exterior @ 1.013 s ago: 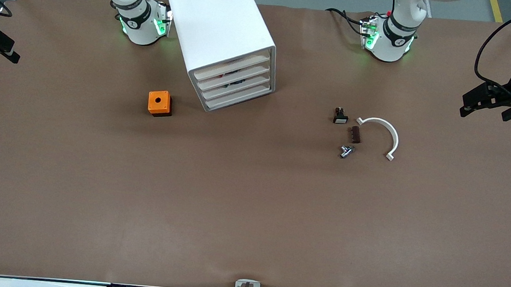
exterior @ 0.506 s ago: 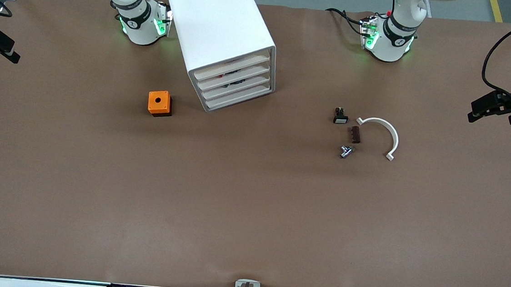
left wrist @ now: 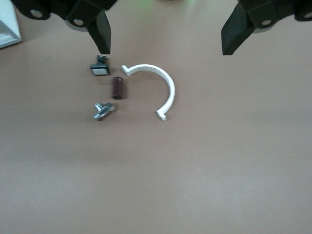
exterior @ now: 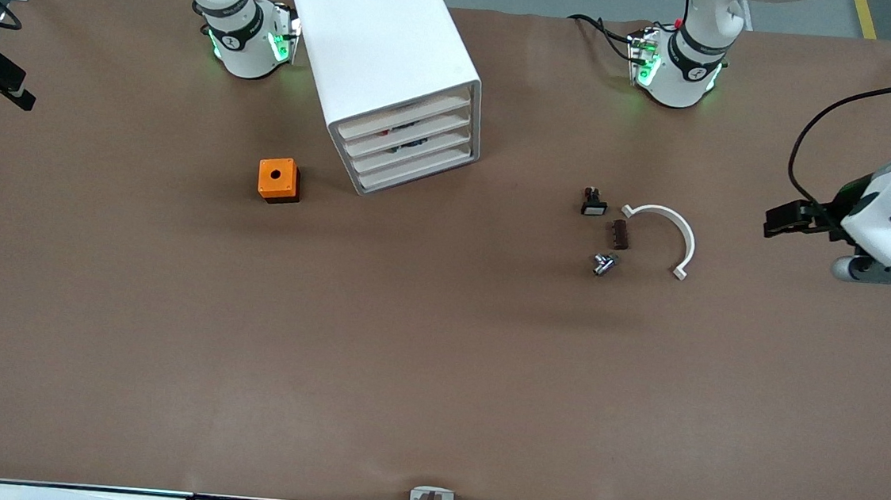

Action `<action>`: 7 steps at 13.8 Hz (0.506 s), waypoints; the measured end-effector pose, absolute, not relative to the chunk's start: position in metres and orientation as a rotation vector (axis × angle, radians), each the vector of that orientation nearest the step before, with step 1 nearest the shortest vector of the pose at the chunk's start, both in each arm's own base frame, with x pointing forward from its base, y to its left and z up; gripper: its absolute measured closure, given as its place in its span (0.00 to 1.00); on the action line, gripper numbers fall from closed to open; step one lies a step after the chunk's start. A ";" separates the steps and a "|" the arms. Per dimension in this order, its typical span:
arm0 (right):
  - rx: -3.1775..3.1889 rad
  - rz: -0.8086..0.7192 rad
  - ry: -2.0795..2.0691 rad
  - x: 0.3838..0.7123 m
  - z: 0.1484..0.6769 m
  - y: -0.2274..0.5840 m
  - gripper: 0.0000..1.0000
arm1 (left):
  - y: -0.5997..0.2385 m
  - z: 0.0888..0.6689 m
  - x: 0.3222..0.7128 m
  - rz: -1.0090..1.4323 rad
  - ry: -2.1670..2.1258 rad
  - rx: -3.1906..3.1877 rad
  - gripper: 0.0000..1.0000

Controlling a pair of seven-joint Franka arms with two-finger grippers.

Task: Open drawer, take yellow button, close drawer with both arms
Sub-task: 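Reach the left gripper to the handle of the cabinet's top drawer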

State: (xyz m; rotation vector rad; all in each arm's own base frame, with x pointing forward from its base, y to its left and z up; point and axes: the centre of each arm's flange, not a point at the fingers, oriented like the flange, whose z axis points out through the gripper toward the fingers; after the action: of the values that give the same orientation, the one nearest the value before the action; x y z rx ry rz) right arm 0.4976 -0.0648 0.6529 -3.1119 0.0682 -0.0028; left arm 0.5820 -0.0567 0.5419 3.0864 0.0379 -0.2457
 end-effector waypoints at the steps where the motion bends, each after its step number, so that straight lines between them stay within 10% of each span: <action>1: -3.112 -0.003 0.068 0.498 0.653 -0.065 0.00 | -0.068 0.537 0.582 -0.273 0.083 3.033 0.00; 7: -3.112 -0.001 0.065 0.498 0.652 -0.064 0.00 | -0.216 0.511 0.573 -0.629 0.605 2.844 0.00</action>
State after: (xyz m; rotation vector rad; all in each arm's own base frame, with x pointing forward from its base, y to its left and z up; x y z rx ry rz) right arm 0.4977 -0.0637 0.6525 -3.1121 0.0650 -0.0011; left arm 0.5730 -0.2162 0.5105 2.8435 0.6049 -0.6286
